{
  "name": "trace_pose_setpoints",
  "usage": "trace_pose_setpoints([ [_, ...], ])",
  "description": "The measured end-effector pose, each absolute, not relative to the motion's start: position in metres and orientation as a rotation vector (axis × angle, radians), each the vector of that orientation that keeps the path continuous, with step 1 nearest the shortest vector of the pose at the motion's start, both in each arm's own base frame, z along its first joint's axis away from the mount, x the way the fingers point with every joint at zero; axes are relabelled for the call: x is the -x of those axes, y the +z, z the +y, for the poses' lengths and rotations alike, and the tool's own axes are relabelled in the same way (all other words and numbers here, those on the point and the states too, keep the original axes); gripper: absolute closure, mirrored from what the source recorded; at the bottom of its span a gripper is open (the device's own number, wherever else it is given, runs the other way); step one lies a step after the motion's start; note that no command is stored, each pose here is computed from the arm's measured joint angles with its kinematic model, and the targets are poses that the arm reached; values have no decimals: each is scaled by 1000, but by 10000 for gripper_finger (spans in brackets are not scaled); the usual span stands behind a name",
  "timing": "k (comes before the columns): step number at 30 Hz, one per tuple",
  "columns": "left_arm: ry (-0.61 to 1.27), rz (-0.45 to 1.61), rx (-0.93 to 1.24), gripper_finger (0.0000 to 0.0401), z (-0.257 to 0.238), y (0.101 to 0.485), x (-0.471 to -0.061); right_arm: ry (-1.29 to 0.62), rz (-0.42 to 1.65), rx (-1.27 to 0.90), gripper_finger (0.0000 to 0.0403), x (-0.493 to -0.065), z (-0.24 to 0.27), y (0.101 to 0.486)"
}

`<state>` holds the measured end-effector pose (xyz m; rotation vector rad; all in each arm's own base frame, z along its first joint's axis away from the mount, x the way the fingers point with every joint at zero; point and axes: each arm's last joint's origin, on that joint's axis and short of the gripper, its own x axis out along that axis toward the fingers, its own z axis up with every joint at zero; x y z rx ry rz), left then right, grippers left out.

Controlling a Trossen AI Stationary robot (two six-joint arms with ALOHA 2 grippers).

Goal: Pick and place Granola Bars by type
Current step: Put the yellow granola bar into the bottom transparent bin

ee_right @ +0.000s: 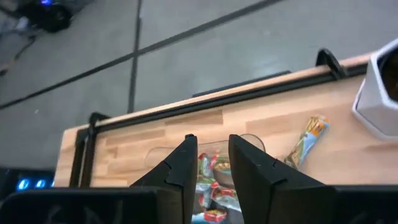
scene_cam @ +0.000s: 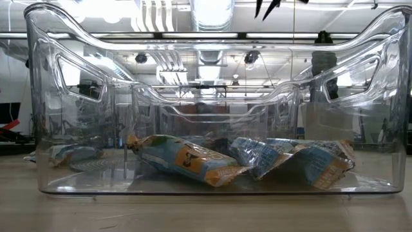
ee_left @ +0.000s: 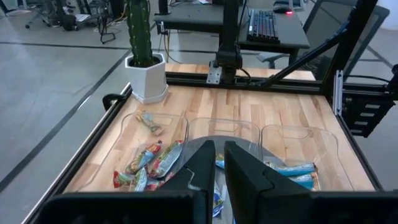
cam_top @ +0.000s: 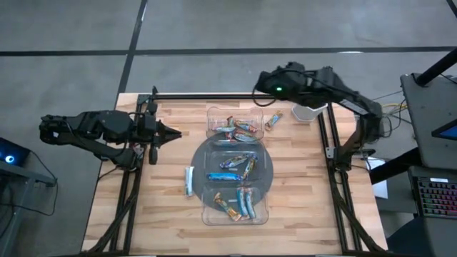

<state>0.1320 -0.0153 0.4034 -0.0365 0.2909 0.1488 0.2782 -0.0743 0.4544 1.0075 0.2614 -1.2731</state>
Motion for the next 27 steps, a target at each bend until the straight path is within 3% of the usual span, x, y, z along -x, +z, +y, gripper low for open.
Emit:
trace_pose_setpoints([
  [8,153,302,58,383,-14,403,-123,-1358,255,-1086,307,-296,-88,436],
  [17,150,255,70,383,-10,407,-104,-1407,212,-1177,309,-266,-116,448],
  [27,145,233,47,383,-9,409,-97,-1424,346,-1233,306,-252,-154,440],
])
